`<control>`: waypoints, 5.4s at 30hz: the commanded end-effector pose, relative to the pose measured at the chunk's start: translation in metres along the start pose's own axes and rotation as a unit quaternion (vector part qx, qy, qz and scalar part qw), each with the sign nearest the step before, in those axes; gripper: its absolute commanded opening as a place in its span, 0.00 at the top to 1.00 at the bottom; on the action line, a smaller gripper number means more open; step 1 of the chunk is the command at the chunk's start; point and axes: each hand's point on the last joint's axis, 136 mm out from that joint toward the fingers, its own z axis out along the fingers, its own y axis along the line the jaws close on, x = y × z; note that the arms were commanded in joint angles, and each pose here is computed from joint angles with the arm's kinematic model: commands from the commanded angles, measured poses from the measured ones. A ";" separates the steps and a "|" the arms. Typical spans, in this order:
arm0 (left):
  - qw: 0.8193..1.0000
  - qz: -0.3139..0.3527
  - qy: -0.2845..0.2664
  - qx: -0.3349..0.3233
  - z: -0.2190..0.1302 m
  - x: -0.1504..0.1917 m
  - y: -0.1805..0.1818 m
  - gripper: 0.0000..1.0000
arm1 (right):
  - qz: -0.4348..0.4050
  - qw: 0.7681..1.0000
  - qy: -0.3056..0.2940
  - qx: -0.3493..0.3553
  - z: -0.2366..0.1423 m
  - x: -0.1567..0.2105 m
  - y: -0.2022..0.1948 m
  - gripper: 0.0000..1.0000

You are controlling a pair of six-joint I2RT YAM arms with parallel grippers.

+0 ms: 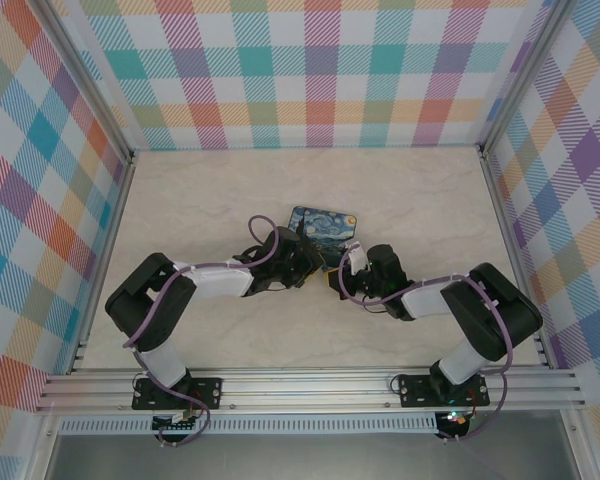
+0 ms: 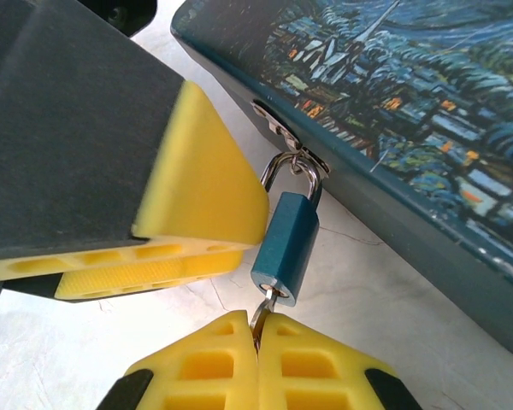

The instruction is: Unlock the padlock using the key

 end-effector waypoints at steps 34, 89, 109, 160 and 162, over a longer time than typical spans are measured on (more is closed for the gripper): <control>0.945 0.311 0.028 -0.099 -0.021 -0.150 -0.033 0.09 | 0.064 0.998 -0.006 0.010 0.001 -0.003 -0.002 1.00; 0.941 0.235 -0.009 -0.243 -0.062 -0.125 0.082 0.17 | 0.222 0.974 0.034 0.032 -0.029 0.017 -0.040 0.53; 0.943 0.220 -0.009 -0.251 -0.068 -0.115 0.096 0.20 | 0.122 0.987 -0.020 -0.101 -0.007 -0.045 -0.009 0.13; 0.939 0.222 -0.010 -0.262 -0.071 -0.116 0.101 0.03 | 0.134 0.977 0.035 -0.159 0.032 -0.041 0.006 0.51; 0.939 0.222 -0.010 -0.262 -0.071 -0.115 0.101 0.03 | 0.133 0.978 0.035 -0.159 0.032 -0.041 0.006 0.55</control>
